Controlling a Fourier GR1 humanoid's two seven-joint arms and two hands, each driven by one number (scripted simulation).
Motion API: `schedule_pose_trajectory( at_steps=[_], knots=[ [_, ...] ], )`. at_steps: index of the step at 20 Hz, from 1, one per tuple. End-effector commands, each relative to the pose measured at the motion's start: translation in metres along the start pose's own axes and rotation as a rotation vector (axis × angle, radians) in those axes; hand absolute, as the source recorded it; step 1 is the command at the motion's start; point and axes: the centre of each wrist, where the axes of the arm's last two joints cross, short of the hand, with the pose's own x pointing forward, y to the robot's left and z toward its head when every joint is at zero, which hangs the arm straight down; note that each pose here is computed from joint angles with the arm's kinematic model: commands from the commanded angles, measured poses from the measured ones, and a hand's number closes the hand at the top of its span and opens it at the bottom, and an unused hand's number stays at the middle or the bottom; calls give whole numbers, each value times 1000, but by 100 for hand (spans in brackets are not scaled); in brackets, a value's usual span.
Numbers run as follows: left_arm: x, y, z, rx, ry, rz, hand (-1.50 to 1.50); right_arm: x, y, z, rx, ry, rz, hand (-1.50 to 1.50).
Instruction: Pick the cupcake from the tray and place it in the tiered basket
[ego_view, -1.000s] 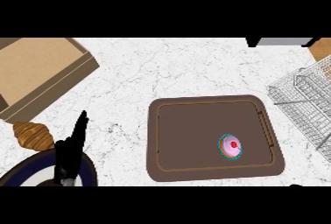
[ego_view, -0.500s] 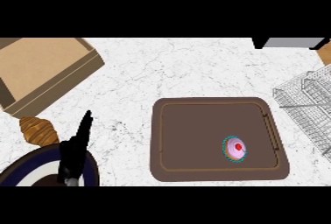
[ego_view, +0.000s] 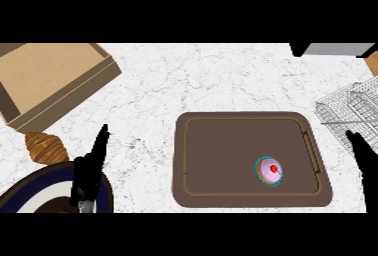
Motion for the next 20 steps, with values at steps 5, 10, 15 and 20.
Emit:
schedule_pose_trajectory(
  at_steps=[5,10,15,20],
  knots=[
    [-8,1,-4,5,36,-7,0,25,27,-11,59,226,155,-150],
    [-7,1,9,-5,33,13,0,52,56,-15,106,213,126,-150],
    [3,5,-2,18,31,1,0,59,65,-13,139,220,166,-150],
    [-7,0,8,14,33,3,0,51,78,-27,221,307,255,-150]
  ],
)
